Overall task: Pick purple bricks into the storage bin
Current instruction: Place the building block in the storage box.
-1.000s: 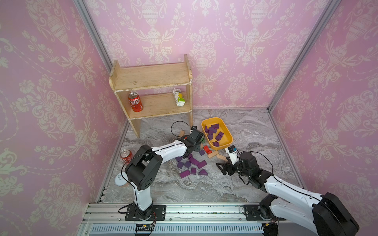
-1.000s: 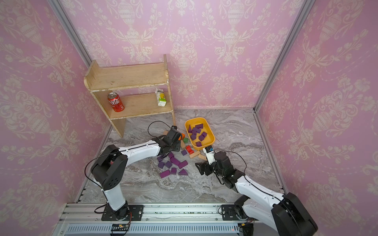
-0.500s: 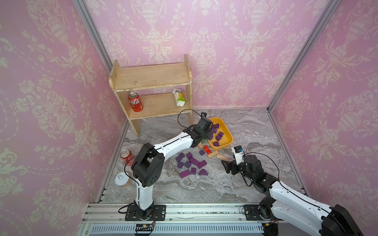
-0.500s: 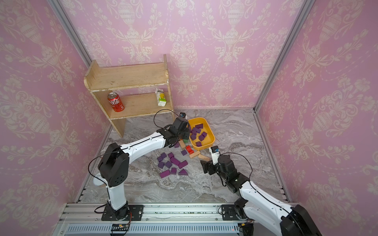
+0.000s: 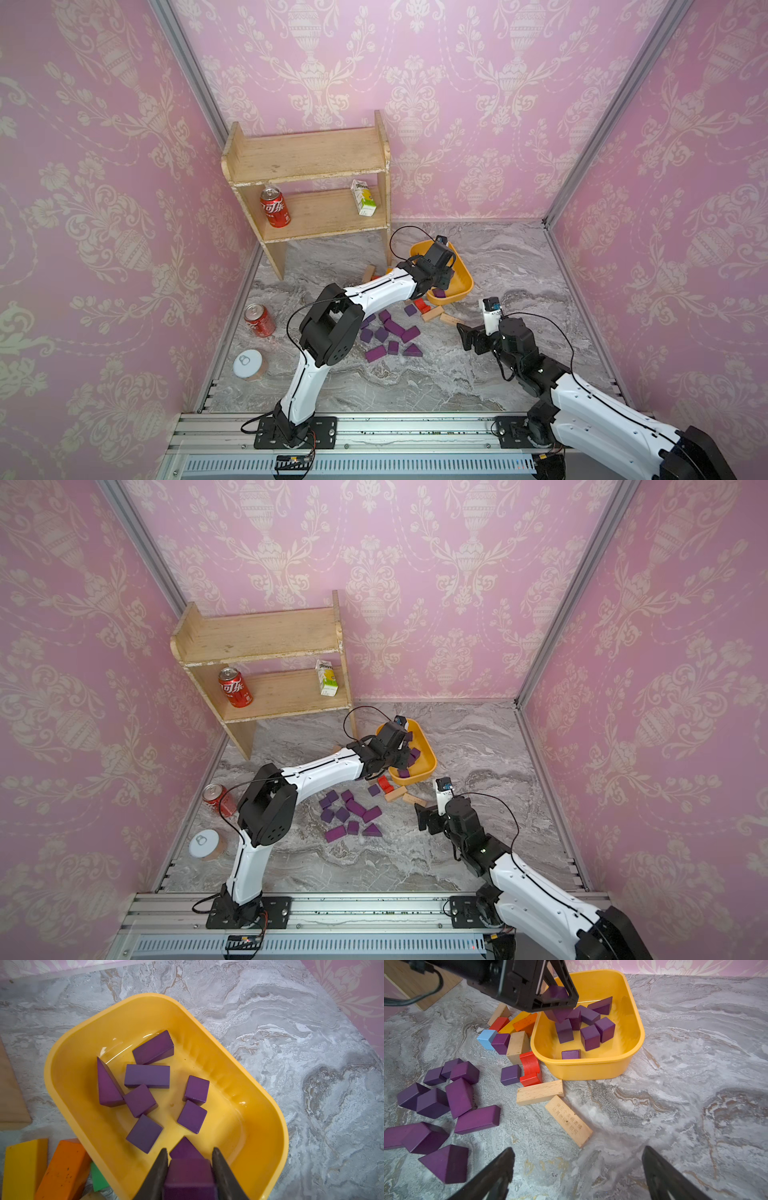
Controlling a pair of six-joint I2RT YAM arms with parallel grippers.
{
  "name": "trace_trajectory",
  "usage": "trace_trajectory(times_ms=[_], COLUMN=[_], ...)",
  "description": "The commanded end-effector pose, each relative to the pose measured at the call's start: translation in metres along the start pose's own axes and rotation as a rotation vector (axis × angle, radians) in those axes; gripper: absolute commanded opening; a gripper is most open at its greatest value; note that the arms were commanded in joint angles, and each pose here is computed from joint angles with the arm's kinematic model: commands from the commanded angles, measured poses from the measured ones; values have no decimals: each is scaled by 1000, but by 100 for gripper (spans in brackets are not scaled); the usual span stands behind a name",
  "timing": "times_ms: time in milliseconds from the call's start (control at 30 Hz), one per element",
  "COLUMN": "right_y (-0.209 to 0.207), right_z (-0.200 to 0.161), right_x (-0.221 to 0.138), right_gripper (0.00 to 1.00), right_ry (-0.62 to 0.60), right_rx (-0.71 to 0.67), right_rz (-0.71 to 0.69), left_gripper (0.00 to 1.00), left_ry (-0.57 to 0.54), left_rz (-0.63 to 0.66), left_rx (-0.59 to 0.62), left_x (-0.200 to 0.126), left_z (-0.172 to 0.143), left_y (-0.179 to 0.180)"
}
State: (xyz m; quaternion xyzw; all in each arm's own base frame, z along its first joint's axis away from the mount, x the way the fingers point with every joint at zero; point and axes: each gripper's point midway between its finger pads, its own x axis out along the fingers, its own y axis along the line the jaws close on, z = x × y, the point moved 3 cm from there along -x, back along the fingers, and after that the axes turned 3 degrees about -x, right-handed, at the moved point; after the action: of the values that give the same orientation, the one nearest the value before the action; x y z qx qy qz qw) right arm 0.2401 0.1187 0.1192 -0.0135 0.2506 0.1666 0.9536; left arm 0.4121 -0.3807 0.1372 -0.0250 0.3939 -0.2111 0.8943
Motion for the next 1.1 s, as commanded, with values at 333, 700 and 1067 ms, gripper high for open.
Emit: trace_trajectory(times_ms=[333,700,1067], right_y=[-7,-5,-3], right_z=[-10,-10,-13], right_x=[5,6,9], right_gripper=[100,100,100], right_ry=[30,37,62], right_rx=[-1,-3,-7], right_rz=[-45,-37,-24], left_gripper=[33,65,72], left_ry=[91,53,-112], left_rz=[-2,24,207], left_rx=[-19,-11,22], left_x=[17,1,-52], left_z=[-27,-16,6], left_y=[2,6,41])
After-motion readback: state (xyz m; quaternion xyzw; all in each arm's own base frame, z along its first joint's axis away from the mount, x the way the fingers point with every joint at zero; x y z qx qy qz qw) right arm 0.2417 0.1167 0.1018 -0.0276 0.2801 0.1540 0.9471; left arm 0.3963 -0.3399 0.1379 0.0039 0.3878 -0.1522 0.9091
